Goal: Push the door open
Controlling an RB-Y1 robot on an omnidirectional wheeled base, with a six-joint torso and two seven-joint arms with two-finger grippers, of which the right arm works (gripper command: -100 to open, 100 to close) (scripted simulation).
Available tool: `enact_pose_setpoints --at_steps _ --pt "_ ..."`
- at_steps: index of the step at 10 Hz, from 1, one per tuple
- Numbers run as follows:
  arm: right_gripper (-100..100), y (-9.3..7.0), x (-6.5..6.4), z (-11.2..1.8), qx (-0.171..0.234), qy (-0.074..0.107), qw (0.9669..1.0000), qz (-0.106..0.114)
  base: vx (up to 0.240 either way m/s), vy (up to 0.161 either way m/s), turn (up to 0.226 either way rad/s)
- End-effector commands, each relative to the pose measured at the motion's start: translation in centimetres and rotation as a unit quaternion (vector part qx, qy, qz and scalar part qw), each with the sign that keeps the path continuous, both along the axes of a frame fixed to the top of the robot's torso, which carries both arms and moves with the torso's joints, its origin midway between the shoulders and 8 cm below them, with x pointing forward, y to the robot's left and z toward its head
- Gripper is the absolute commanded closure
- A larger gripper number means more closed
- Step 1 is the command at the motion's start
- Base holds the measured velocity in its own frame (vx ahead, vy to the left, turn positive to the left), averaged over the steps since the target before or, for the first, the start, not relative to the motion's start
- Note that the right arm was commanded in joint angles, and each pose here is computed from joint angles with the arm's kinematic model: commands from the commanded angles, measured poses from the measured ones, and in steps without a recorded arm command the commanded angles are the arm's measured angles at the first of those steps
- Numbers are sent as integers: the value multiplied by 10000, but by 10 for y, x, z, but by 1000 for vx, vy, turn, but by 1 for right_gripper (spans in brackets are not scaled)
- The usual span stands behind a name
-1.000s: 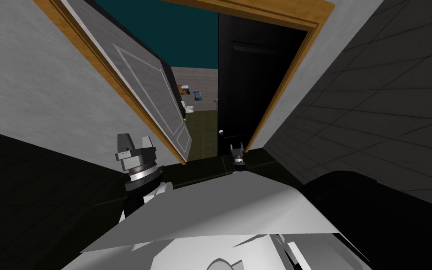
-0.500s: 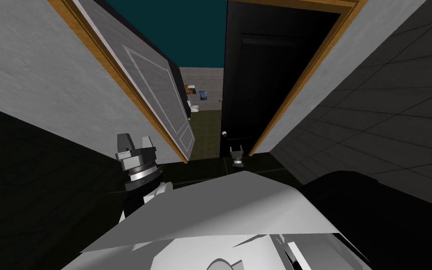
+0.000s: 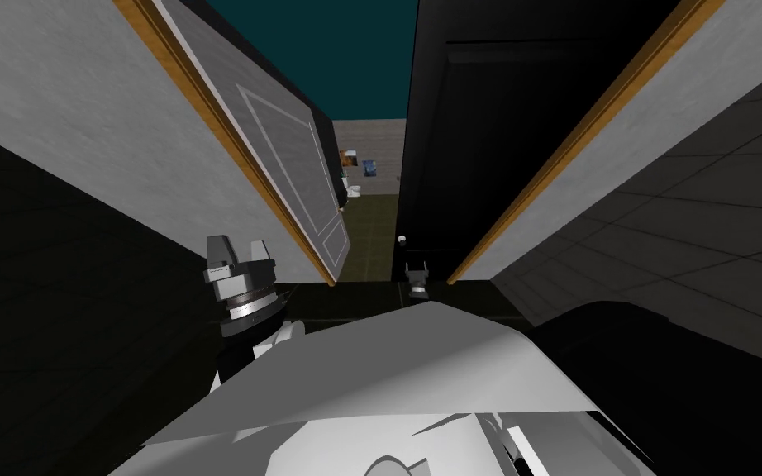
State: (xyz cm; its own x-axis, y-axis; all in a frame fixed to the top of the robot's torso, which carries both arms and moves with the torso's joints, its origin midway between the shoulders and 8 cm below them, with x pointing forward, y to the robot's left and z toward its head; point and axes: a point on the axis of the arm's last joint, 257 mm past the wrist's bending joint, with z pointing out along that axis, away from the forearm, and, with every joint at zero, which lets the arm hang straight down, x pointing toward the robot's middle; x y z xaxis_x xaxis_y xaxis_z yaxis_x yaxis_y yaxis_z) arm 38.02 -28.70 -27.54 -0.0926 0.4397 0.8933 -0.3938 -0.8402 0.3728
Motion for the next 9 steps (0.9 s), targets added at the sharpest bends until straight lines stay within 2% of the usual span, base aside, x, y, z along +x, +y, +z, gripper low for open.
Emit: enact_pose_setpoints --at_steps 1,2,5,6,7,9 --pt "-100 -1 -4 -10 215 30 9998 -20 80 -66 158" --pt "-100 -2 -8 -22 449 71 9990 -49 73 -88 234" --pt "-100 -4 -15 -44 882 146 9959 -122 100 -107 211" --pt "-100 -4 -19 -54 1078 178 9939 -164 88 -113 228" --pt "-100 -4 -21 -59 1168 193 9928 -186 77 -111 170" --pt "-100 -5 -29 -77 1515 247 9878 -279 87 -99 215"
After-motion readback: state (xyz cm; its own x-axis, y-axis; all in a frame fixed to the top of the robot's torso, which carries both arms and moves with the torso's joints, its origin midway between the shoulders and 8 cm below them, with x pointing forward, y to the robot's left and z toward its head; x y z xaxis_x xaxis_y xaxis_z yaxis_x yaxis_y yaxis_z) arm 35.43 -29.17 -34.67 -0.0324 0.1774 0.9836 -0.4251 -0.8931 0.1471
